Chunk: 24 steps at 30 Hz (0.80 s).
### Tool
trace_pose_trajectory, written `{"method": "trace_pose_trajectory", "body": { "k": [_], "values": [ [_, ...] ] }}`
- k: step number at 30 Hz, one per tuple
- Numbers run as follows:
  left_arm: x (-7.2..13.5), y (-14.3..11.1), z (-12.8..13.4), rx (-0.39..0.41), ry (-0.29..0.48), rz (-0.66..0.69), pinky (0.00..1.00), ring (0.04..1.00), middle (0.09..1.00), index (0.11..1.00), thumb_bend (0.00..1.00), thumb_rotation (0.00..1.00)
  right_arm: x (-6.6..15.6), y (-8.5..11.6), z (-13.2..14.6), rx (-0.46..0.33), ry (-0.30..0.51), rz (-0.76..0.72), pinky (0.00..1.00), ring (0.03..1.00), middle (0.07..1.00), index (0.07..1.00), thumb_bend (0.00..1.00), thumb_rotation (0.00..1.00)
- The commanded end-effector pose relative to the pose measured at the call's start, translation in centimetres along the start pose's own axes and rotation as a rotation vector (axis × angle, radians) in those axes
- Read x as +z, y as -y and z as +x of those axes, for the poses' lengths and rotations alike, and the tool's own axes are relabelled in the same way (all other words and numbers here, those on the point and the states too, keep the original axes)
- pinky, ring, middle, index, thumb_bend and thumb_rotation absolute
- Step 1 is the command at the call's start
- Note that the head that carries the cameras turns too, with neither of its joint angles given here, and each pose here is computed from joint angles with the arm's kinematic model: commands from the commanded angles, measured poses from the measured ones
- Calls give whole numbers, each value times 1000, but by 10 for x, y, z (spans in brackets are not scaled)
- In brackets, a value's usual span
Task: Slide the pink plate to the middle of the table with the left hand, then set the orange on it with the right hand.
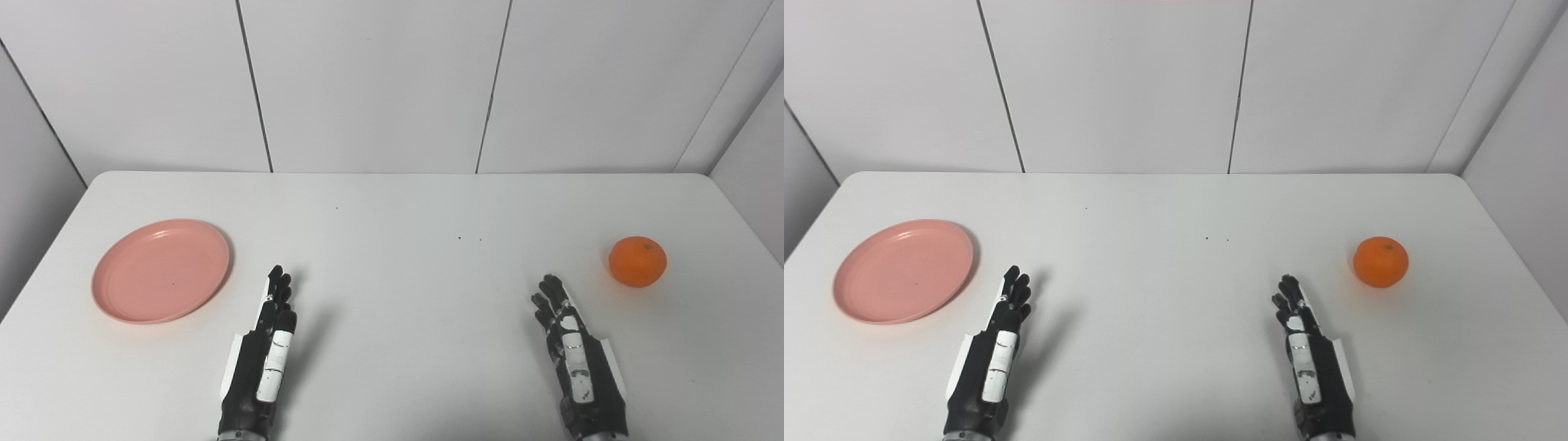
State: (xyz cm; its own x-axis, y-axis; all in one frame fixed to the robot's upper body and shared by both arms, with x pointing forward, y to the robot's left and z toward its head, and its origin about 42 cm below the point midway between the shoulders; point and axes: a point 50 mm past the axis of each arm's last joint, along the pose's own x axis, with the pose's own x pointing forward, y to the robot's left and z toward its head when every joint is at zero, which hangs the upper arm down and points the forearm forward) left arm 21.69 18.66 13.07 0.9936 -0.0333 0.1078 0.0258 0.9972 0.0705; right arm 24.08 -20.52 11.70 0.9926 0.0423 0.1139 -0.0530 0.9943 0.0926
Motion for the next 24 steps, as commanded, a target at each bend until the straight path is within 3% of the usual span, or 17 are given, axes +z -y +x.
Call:
{"method": "trace_pose_trajectory", "body": {
  "k": [1, 24],
  "values": [
    [-18, -26, -86, 27, -168, 71, 1000, 1000, 1000, 1000, 736, 1000, -13, -9, -10, 31, -57, 47, 976, 941, 956, 938, 840, 952],
    [-17, -25, -89, 44, -201, 63, 1000, 1000, 1000, 1000, 764, 1000, -12, -12, -12, 51, -56, 23, 968, 940, 954, 935, 868, 959]
  ]
}}
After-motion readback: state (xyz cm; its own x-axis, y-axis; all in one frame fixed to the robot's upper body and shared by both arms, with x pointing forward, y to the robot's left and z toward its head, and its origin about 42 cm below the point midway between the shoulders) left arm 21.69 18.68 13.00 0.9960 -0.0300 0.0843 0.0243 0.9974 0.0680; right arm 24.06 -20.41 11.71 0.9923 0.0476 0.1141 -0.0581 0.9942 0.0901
